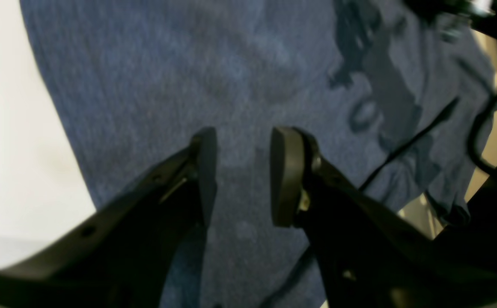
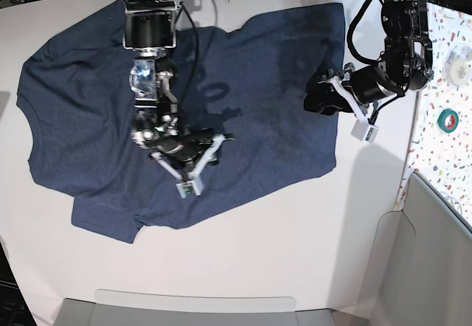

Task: Layout the t-shirt on the table in an organized manner, then fold the t-shirt properly
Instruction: 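Press and smooth the t-shirt body with both grippers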

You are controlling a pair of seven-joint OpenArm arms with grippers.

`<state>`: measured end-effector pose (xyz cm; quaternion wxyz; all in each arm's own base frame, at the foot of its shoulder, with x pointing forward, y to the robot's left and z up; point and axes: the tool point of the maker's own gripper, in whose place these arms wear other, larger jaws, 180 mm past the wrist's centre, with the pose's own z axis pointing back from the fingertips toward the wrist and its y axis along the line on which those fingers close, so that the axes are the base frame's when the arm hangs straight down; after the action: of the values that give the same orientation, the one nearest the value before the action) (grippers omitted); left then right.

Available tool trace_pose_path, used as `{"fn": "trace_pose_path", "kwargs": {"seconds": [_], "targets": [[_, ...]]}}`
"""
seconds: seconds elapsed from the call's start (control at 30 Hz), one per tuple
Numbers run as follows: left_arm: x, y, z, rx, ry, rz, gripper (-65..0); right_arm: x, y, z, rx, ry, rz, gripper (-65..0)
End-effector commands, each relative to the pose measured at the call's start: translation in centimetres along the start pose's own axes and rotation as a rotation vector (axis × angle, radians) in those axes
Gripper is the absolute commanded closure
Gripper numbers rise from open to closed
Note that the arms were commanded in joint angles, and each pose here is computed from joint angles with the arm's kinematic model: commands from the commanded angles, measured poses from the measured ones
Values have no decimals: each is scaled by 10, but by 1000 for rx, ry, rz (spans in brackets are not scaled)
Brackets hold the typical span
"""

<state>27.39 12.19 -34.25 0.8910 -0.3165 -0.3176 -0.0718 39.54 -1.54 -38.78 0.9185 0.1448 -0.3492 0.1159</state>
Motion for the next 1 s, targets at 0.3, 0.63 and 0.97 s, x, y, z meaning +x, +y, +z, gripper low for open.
{"fn": "trace_pose_path", "kwargs": {"seconds": [0.3,0.63,0.97], "targets": [[10,-2,5,-8,-36,-20,-198,-48,9,9,-26,110,7,-186],[11,-4,5,-11,-41,-19,-198,-70,-19,30,-91,150,30,-186],[7,-3,5,-10,-31,-16,-198,-1,-20,52,-112,-32,32,-191]]}}
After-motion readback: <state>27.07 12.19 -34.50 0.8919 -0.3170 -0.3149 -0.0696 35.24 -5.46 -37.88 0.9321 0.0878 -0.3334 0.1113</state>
